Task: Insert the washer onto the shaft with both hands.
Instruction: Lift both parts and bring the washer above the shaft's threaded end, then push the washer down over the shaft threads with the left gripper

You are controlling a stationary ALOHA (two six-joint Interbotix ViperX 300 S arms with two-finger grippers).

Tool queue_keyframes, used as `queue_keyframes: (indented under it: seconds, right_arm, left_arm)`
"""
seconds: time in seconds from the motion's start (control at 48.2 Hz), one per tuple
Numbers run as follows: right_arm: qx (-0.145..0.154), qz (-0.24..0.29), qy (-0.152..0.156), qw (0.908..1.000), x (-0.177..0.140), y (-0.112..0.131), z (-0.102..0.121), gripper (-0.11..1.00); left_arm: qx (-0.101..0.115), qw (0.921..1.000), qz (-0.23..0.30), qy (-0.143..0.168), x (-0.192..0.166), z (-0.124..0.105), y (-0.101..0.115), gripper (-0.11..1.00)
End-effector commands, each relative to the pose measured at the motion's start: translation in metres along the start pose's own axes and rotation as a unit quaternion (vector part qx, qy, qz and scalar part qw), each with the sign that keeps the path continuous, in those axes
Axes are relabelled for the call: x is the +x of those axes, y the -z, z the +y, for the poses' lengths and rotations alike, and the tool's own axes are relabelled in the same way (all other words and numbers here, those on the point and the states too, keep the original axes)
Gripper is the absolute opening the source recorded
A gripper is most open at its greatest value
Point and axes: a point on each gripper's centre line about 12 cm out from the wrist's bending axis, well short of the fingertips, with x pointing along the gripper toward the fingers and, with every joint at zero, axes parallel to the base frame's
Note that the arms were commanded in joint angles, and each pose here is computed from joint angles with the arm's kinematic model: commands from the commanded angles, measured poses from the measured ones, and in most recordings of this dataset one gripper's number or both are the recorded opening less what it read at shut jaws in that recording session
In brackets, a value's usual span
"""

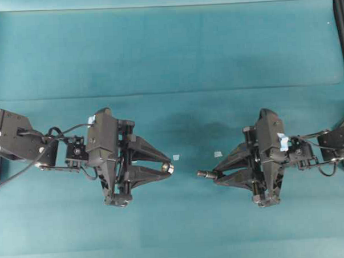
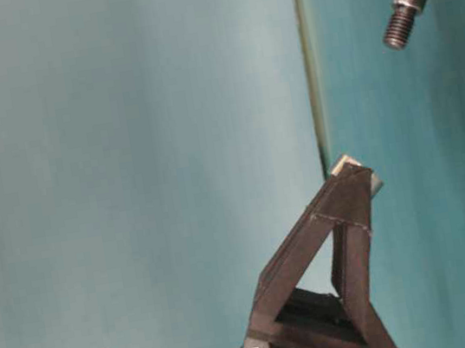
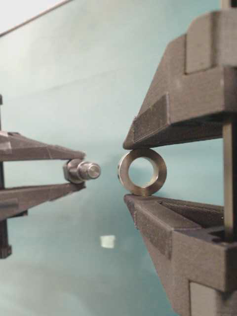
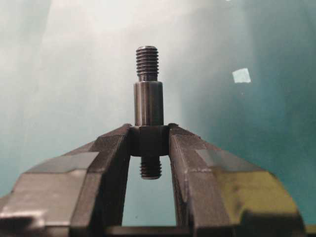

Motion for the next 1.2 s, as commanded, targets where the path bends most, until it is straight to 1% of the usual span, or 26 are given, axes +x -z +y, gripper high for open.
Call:
queue_keyframes:
  seconds: [0.0, 0.269, 0.539, 1.181]
  right_arm:
    - [0.005, -0.016, -0.006, 0.9998, 0.004, -0.008, 0.003, 0.0]
    - [0.004, -0.022, -0.008, 0.9997, 0.01, -0.012, 0.004, 0.0]
    - [0.003, -0.025, -0.008, 0.9997, 0.016, -0.014, 0.005, 0.0]
    - [0.004, -0.045, -0.007, 0.9989, 0.017, -0.021, 0.002, 0.0]
  left_arm:
    - [0.0, 0.9999, -0.015, 0.004, 0.003, -0.003, -0.008, 0.37]
    - [0.001, 0.9998, -0.019, 0.005, 0.011, -0.003, -0.011, 0.37]
    - [0.001, 0.9998, -0.017, 0.005, 0.022, -0.003, -0.009, 0.37]
    - [0.001, 0.9998, -0.017, 0.005, 0.03, -0.003, -0.011, 0.37]
